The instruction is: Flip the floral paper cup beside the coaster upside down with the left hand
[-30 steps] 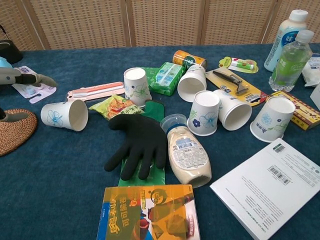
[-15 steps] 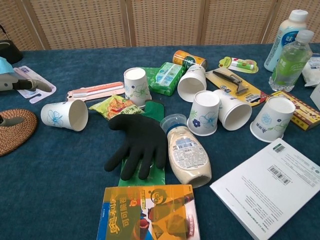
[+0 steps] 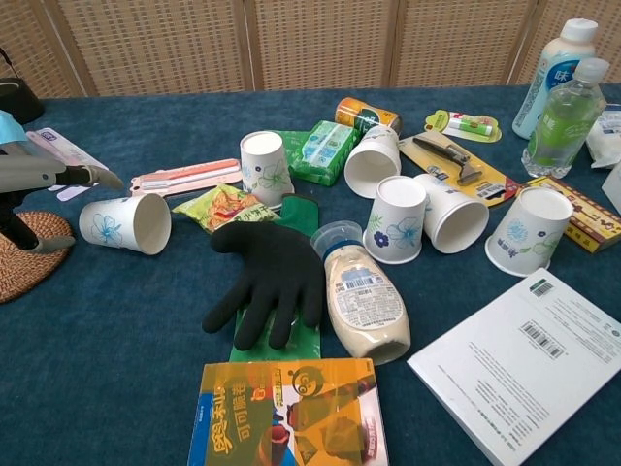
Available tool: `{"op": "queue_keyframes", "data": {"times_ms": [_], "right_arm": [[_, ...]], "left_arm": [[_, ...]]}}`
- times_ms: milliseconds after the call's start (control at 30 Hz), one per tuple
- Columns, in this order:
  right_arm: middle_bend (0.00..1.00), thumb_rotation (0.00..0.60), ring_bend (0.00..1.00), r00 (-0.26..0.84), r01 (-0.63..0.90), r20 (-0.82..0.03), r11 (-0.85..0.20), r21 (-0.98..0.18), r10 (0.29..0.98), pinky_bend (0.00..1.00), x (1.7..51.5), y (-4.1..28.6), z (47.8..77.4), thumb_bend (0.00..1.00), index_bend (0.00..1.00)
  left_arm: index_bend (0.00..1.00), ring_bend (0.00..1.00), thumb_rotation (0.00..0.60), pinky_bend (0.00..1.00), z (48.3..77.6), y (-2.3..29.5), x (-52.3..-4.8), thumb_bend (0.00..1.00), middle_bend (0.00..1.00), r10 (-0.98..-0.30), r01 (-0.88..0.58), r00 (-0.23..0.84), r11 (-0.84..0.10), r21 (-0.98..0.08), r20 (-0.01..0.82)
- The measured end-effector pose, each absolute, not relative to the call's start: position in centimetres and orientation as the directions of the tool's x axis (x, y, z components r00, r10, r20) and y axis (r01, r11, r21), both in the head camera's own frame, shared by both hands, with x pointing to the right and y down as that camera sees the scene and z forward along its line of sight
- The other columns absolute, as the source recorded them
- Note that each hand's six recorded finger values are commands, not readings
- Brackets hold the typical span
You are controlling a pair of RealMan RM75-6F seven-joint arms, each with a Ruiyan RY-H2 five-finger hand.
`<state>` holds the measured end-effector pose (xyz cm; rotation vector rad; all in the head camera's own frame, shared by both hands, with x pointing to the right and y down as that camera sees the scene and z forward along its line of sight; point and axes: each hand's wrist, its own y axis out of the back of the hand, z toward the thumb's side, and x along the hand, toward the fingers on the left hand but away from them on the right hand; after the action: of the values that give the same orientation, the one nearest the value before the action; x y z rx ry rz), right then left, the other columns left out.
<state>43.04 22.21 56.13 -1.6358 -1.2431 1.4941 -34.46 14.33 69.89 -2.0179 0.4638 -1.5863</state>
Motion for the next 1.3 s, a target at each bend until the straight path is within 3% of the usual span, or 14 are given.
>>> {"op": "queue_keyframes", "data": {"times_ms": [467,867,1300], "right_arm": [[0.00,0.577,0.00,-0.074,0.258,-0.406,-0.376,-0.890,0.911,0.00,43.3,22.3,55.8,0.45,0.00],[0.00,0.580,0.00,-0.071,0.268,-0.403,-0.372,-0.889,0.912,0.00,43.5,22.5,55.8,0.45,0.00],[0.00,0.577,0.00,-0.072,0.285,-0.409,-0.374,-0.883,0.910,0.00,44.1,22.7,56.2,0.45,0.00]], "left_arm": [[0.27,0.00,0.600,0.09,70.7,14.6,-33.4,0.49,0.00,-0.572,0.075,0.266,-0.790,-0.608,0.776],[0.31,0.00,0.600,0.11,69.0,12.8,-33.6,0.49,0.03,-0.635,0.141,0.257,-0.721,-0.679,0.728],[0.34,0.00,0.600,0.06,65.0,10.7,-33.1,0.49,0.03,-0.719,0.544,0.311,-0.402,-0.736,0.622]]}}
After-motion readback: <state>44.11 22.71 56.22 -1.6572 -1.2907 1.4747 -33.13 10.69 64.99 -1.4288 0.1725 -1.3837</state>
